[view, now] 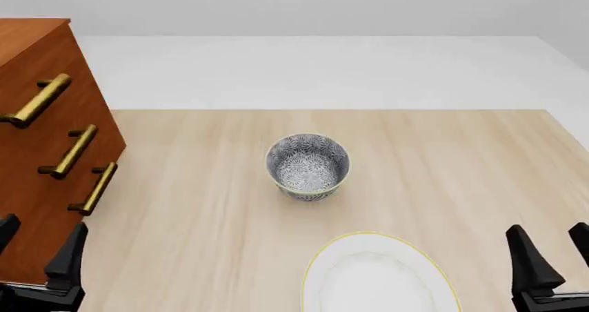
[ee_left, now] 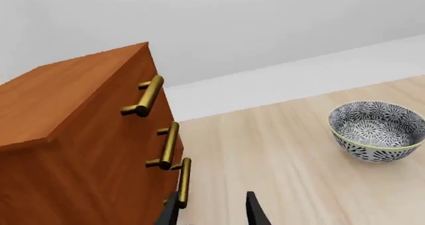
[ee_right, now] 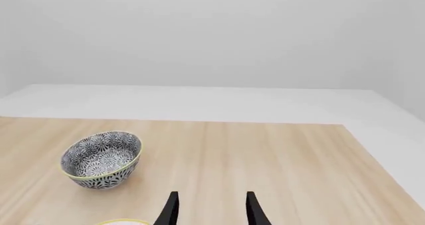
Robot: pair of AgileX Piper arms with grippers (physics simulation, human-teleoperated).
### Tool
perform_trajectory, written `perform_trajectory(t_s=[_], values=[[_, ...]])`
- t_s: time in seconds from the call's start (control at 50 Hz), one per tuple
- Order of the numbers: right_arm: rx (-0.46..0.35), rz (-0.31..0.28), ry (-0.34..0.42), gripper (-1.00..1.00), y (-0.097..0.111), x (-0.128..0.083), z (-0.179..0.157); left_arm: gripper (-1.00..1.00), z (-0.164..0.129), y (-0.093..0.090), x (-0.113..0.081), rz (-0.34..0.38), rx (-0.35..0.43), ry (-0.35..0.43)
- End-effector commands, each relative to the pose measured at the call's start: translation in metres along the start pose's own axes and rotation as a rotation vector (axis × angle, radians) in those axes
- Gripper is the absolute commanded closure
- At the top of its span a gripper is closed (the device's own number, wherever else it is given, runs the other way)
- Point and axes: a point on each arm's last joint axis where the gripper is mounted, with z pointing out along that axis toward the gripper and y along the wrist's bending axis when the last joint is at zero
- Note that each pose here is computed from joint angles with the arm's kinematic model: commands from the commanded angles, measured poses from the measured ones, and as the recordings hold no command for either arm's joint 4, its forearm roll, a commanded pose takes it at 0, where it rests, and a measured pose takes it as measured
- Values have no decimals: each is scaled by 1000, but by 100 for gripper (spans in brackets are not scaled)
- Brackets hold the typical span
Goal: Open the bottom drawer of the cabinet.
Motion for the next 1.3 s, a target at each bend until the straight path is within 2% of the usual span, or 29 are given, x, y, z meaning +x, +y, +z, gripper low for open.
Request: perform_trajectory(t_s=[0.02, 0.14, 0.2, 0.3, 0.34, 0.46, 0.48, 0.68, 0.84, 1.14, 1.16, 1.2, 1.3], values=[[-7, 7, -4, -100, 0, -1, 0, -100, 15, 0, 5, 162, 9, 57], [-11, 10, -7, -100, 1, -2, 0, -100, 24, -1, 8, 225, 21, 83], [-12, 13, -8, -100, 1, -1, 0, -100, 30, -1, 9, 284, 28, 95], [-12, 16, -10, -100, 1, -2, 0, -100, 46, -3, 16, 338, 48, 134], [-12, 16, -11, -100, 1, -3, 0, -100, 50, -4, 18, 340, 54, 139], [-13, 17, -16, -100, 1, -6, -1, -100, 72, -8, 33, 401, 80, 169], [-14, 23, -23, -100, 1, -10, -1, -100, 79, -9, 41, 434, 90, 189], [-28, 25, -34, -100, 1, -18, -2, -100, 99, -15, 70, 516, 113, 221], [-25, 26, -35, -100, 1, -17, -2, -100, 101, -15, 80, 582, 124, 256], [-22, 32, -34, -100, 1, -13, -1, -100, 101, -8, 85, 676, 111, 290], [-23, 38, -33, -100, 1, -12, -1, -100, 101, -5, 87, 714, 102, 309], [-22, 39, -33, -100, 1, -12, -1, -100, 100, -4, 87, 731, 101, 312], [-20, 39, -36, -100, 1, -14, -1, -100, 101, -2, 90, 745, 98, 328]])
